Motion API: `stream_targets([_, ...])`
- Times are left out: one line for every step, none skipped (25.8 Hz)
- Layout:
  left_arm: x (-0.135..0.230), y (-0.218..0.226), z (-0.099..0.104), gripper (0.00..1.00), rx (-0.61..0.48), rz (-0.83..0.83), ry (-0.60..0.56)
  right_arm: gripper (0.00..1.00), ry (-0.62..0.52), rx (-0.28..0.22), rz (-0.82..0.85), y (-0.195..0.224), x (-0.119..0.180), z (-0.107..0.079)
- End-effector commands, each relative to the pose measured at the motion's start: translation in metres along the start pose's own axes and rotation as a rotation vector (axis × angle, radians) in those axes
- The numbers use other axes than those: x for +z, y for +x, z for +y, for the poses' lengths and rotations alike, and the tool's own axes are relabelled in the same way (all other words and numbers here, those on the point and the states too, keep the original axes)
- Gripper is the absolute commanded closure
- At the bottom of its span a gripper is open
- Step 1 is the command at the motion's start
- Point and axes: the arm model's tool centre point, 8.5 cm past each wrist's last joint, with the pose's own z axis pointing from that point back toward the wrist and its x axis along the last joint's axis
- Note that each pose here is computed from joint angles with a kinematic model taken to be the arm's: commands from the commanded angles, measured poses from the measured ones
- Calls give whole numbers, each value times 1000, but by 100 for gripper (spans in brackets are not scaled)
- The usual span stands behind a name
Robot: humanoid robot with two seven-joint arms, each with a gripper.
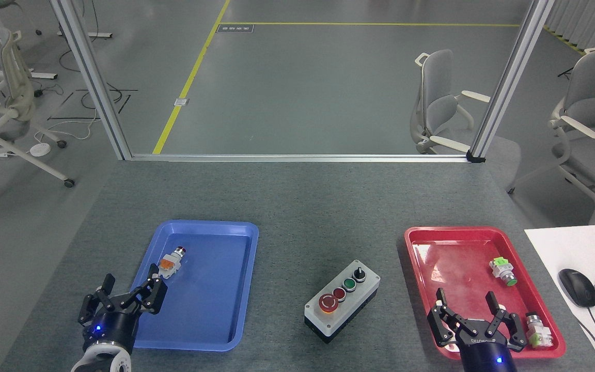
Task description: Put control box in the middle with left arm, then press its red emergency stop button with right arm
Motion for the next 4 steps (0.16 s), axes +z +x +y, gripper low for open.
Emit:
stream_targets([0,0,0,1,0,1,-1,2,3,2,4,-2,1,0])
stream_targets([0,0,0,1,0,1,-1,2,3,2,4,-2,1,0])
stream_targets([0,0,0,1,0,1,1,2,3,2,4,-2,1,0])
stream_targets([0,0,0,1,0,-1,0,2,1,2,4,-2,1,0])
